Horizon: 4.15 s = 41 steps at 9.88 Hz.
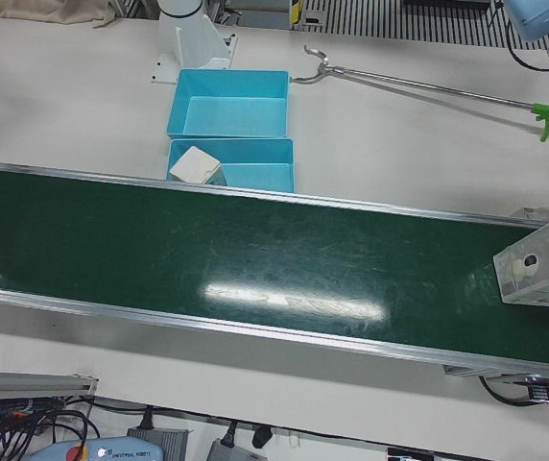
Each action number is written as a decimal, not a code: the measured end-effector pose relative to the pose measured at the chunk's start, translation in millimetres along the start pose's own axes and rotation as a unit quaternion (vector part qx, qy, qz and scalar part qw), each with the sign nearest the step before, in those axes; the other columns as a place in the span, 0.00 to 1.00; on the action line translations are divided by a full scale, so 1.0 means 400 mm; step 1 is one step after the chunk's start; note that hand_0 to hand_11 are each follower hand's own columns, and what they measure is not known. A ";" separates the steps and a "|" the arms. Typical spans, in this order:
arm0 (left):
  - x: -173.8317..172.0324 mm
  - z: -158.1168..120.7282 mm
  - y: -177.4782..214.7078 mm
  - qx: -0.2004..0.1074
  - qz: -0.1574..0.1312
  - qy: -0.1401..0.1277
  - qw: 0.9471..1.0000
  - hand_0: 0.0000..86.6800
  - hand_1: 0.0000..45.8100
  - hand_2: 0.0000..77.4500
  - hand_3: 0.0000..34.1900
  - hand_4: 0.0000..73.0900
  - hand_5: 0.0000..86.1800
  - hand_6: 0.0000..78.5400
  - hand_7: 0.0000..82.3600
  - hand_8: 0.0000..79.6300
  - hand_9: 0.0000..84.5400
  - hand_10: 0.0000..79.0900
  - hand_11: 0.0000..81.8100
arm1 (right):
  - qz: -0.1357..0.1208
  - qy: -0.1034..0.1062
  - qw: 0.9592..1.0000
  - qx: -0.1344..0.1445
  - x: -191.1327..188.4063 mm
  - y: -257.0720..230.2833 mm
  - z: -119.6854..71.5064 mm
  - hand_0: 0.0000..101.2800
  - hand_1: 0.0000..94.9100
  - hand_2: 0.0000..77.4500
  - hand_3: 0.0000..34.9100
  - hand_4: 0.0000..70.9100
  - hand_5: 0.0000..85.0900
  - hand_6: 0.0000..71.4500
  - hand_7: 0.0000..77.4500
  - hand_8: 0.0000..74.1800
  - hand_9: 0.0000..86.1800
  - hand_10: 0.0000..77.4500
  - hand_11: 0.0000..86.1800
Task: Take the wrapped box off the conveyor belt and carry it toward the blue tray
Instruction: 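Move the right hand along the belt toward the incoming box, then lower the open right hand over the belt in the box's path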
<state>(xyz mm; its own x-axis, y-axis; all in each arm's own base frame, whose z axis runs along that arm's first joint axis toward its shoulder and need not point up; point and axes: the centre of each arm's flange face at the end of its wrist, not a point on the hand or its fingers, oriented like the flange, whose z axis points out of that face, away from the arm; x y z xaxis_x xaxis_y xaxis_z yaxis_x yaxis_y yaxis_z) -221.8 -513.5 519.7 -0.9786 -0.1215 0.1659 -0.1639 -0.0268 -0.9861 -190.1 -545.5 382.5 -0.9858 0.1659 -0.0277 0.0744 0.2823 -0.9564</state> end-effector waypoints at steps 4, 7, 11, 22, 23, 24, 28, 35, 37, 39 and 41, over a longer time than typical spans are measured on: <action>0.000 0.000 0.000 0.000 0.000 0.000 1.000 0.00 0.00 0.01 0.00 0.00 0.01 0.01 0.01 0.01 0.00 0.01 0.00 | 0.015 0.012 1.000 -0.016 -0.011 -0.049 0.034 0.50 0.20 0.15 0.01 0.25 0.18 0.18 0.36 0.06 0.10 0.00 0.01; 0.000 0.000 0.000 0.000 0.000 0.000 1.000 0.00 0.00 0.01 0.00 0.00 0.01 0.01 0.01 0.01 0.00 0.00 0.01 | 0.017 0.020 0.999 -0.023 -0.003 -0.037 0.074 0.50 0.19 0.15 0.00 0.20 0.13 0.13 0.29 0.03 0.07 0.00 0.01; 0.000 0.000 0.000 0.000 0.000 0.000 1.000 0.00 0.00 0.01 0.00 0.01 0.01 0.00 0.01 0.01 0.00 0.01 0.00 | 0.018 0.039 0.999 -0.033 0.025 0.015 0.150 0.48 0.16 0.13 0.00 0.22 0.15 0.14 0.30 0.03 0.07 0.00 0.01; 0.000 0.000 0.000 0.000 0.000 0.000 1.000 0.00 0.00 0.01 0.00 0.01 0.01 0.01 0.01 0.01 0.01 0.00 0.00 | 0.003 0.057 0.998 -0.024 0.083 0.040 0.138 0.48 0.17 0.12 0.00 0.13 0.10 0.05 0.20 0.03 0.03 0.00 0.01; 0.000 0.000 0.000 0.000 0.000 0.000 1.000 0.00 0.00 0.01 0.00 0.01 0.01 0.01 0.01 0.01 0.01 0.01 0.01 | 0.003 0.058 0.998 -0.025 0.089 0.041 0.137 0.48 0.17 0.13 0.00 0.13 0.11 0.06 0.21 0.03 0.04 0.00 0.01; 0.000 0.000 0.000 0.000 0.000 0.000 1.000 0.00 0.00 0.01 0.00 0.01 0.01 0.00 0.01 0.01 0.00 0.01 0.01 | 0.002 0.059 0.998 -0.025 0.093 0.043 0.136 0.48 0.17 0.13 0.00 0.13 0.11 0.06 0.21 0.03 0.04 0.00 0.01; 0.000 0.000 0.000 0.000 0.000 0.000 1.000 0.00 0.00 0.01 0.00 0.01 0.01 0.01 0.01 0.01 0.00 0.01 0.01 | 0.002 0.059 0.998 -0.026 0.097 0.045 0.135 0.47 0.17 0.13 0.00 0.13 0.11 0.06 0.21 0.03 0.04 0.00 0.01; 0.000 0.000 0.000 0.000 0.000 0.000 1.000 0.00 0.00 0.01 0.00 0.00 0.01 0.00 0.01 0.01 0.00 0.01 0.01 | 0.003 0.059 0.998 -0.025 0.099 0.044 0.135 0.47 0.16 0.13 0.00 0.13 0.12 0.06 0.23 0.03 0.04 0.00 0.01; 0.000 0.000 0.000 0.000 0.000 0.000 1.000 0.00 0.00 0.01 0.00 0.01 0.01 0.00 0.01 0.01 0.00 0.01 0.01 | 0.003 0.060 0.998 -0.025 0.099 0.044 0.135 0.48 0.16 0.13 0.00 0.12 0.12 0.06 0.23 0.03 0.04 0.00 0.01; 0.000 0.000 0.000 0.000 0.000 0.000 1.000 0.00 0.00 0.01 0.00 0.01 0.01 0.00 0.01 0.01 0.01 0.01 0.00 | 0.003 0.060 0.998 -0.025 0.099 0.044 0.135 0.48 0.14 0.12 0.00 0.13 0.12 0.06 0.23 0.03 0.04 0.00 0.01; 0.000 0.000 0.000 0.000 0.000 0.000 1.000 0.00 0.00 0.01 0.00 0.01 0.01 0.00 0.01 0.01 0.01 0.01 0.01 | 0.003 0.059 0.998 -0.025 0.100 0.044 0.134 0.48 0.16 0.11 0.00 0.12 0.12 0.07 0.23 0.03 0.04 0.00 0.01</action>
<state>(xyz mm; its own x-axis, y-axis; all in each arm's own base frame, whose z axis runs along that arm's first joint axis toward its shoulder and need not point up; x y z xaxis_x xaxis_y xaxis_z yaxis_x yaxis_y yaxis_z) -221.8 -513.5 519.7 -0.9786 -0.1215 0.1660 -0.1639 -0.0268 -0.9861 -236.5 -584.7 348.8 -0.9606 0.2781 0.0037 0.0913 0.3278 -0.9403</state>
